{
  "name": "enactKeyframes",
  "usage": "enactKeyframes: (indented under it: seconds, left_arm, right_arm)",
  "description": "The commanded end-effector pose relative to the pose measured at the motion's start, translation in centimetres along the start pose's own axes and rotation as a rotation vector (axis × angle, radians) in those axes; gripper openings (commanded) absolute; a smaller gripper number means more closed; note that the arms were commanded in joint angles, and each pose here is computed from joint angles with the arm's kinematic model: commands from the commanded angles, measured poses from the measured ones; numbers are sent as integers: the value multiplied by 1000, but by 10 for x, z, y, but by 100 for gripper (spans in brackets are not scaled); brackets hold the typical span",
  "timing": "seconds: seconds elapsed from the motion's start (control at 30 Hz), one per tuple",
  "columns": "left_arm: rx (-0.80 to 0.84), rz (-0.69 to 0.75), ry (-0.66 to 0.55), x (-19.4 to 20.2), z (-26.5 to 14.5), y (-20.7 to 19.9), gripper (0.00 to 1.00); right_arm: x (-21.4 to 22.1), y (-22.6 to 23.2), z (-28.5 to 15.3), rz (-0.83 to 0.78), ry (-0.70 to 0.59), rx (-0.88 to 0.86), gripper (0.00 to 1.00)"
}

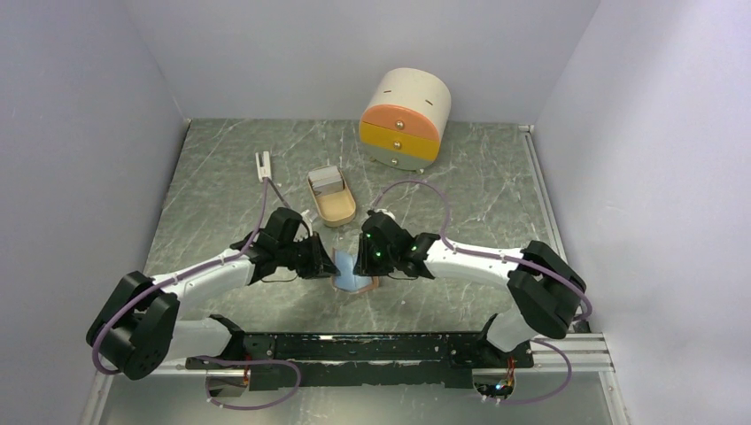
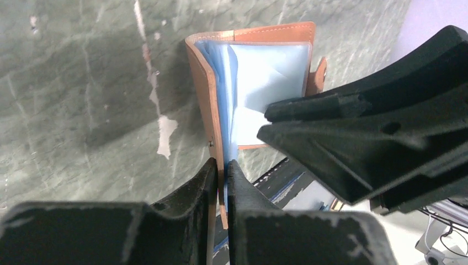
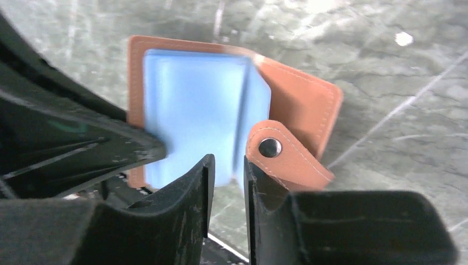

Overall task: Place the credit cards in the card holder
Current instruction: Open the card holder at the center of the board.

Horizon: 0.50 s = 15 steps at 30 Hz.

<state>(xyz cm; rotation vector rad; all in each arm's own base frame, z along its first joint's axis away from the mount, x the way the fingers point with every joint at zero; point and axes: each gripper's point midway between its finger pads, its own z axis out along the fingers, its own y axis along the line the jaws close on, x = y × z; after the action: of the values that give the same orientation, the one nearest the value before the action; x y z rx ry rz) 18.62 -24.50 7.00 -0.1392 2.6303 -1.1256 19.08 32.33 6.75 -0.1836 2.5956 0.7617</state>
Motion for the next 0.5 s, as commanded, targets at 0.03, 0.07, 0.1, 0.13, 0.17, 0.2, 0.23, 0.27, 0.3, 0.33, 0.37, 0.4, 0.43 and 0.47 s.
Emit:
enactKeyframes:
  seconds: [0.03,0.07,0.1,0.13,0.17,0.2,0.23,0.27,0.3,0.33,0.37,0.4,0.43,0.47]
  left_arm:
    - [-53,-47,8,8,1,20,15]
    - [-62,-61,9,9,-1,25,16]
    - [-59,-69,7,9,-2,28,18]
    - [-54,-80,8,10,-3,32,20]
    - [-40,-91,9,10,-5,33,22]
    - [-27,-102,6,10,-6,34,24]
    - [-12,-110,6,9,-7,34,27]
    - [-1,-117,6,9,-8,34,29]
    - [6,-119,6,8,-9,34,31]
    - [11,-118,7,7,-9,33,32]
    - [14,-112,9,7,-9,31,34]
    - [24,-105,10,5,-10,28,35]
    - [33,-98,13,4,-10,26,36]
    - [44,-93,17,4,-10,24,37]
  right_arm:
    - [14,-35,14,-42,0,92,27]
    - [17,-37,15,-42,4,87,27]
    - [19,-37,17,-44,5,80,26]
    - [20,-37,18,-45,9,69,25]
    - [21,-36,18,-47,11,60,25]
    - [22,-36,19,-51,13,54,24]
    - [23,-35,20,-57,16,49,24]
    - [22,-33,21,-59,17,42,24]
    - [23,-32,21,-61,22,39,24]
    - [22,-31,21,-64,21,34,24]
    - [21,-28,21,-64,20,27,24]
    - [20,-26,21,-63,21,18,24]
    - [18,-22,20,-61,20,7,24]
    - [17,-18,19,-59,20,-6,24]
